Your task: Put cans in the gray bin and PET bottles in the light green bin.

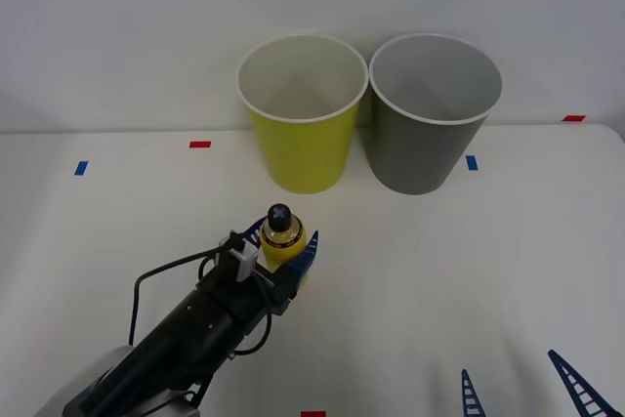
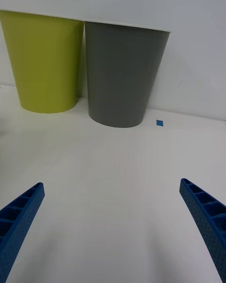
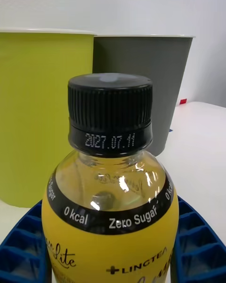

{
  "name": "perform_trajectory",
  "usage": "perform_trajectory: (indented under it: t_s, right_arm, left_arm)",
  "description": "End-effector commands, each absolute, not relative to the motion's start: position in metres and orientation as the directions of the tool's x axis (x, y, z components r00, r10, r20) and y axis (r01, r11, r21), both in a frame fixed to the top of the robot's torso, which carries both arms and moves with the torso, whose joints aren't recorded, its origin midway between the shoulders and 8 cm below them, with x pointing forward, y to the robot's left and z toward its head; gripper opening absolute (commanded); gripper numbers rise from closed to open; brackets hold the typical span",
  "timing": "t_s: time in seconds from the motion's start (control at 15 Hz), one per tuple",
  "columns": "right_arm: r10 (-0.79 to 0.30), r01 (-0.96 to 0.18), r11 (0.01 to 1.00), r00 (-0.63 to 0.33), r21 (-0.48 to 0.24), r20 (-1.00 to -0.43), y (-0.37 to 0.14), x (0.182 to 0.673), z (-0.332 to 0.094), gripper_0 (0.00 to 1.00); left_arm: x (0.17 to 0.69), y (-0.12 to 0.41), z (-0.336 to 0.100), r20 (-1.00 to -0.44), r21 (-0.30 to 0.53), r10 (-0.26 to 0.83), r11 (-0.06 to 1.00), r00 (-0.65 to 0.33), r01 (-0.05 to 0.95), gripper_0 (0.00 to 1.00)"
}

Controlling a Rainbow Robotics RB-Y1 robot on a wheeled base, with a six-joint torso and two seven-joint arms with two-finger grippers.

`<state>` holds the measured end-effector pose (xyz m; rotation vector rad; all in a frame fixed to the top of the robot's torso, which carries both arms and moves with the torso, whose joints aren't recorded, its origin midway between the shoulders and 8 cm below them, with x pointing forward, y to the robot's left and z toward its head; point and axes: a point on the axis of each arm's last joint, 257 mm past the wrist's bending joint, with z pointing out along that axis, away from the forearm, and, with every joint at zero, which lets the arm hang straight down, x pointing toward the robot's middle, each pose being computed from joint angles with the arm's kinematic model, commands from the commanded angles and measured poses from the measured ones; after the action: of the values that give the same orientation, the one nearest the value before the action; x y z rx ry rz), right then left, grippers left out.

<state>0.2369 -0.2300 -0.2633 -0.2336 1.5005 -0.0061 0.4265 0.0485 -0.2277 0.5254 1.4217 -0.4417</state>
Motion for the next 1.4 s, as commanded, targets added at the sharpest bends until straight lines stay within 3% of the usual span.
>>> perform_trajectory:
  t_s: [0.07, 0.4, 0.8, 1.07, 1.4]
  right_arm:
    - [-0.148, -0.140, 0.978, 0.075, -0.157, -0.986, -0.230, 0.237, -0.263, 1.00]
    - [-0.148, -0.140, 0.978, 0.075, -0.157, -0.986, -0.230, 0.237, -0.263, 1.00]
    - [-0.148, -0.140, 0.978, 0.075, -0.157, -0.986, -0.230, 0.237, -0.263, 1.00]
    - [-0.148, -0.140, 0.978, 0.075, -0.157, -0.986, -0.230, 0.237, -0.263, 1.00]
    - [-0.148, -0.140, 0.978, 0.075, -0.157, -0.986, -0.230, 0.237, -0.263, 1.00]
  left_arm:
    - [0.427, 0.053, -0.229, -0.995, 0.084, 0.031, 0.810, 0.100, 0.580, 0.00]
    - [0.427, 0.056, -0.193, -0.994, 0.075, 0.107, 0.811, -0.022, 0.581, 0.00]
    - [0.423, 0.088, -0.122, -0.960, 0.130, 0.242, 0.829, -0.139, 0.543, 0.00]
    - [0.430, 0.104, -0.078, -0.973, 0.036, 0.142, 0.871, -0.181, 0.491, 0.00]
    - [0.447, 0.115, -0.010, -0.991, 0.007, 0.068, 0.890, -0.118, 0.455, 0.00]
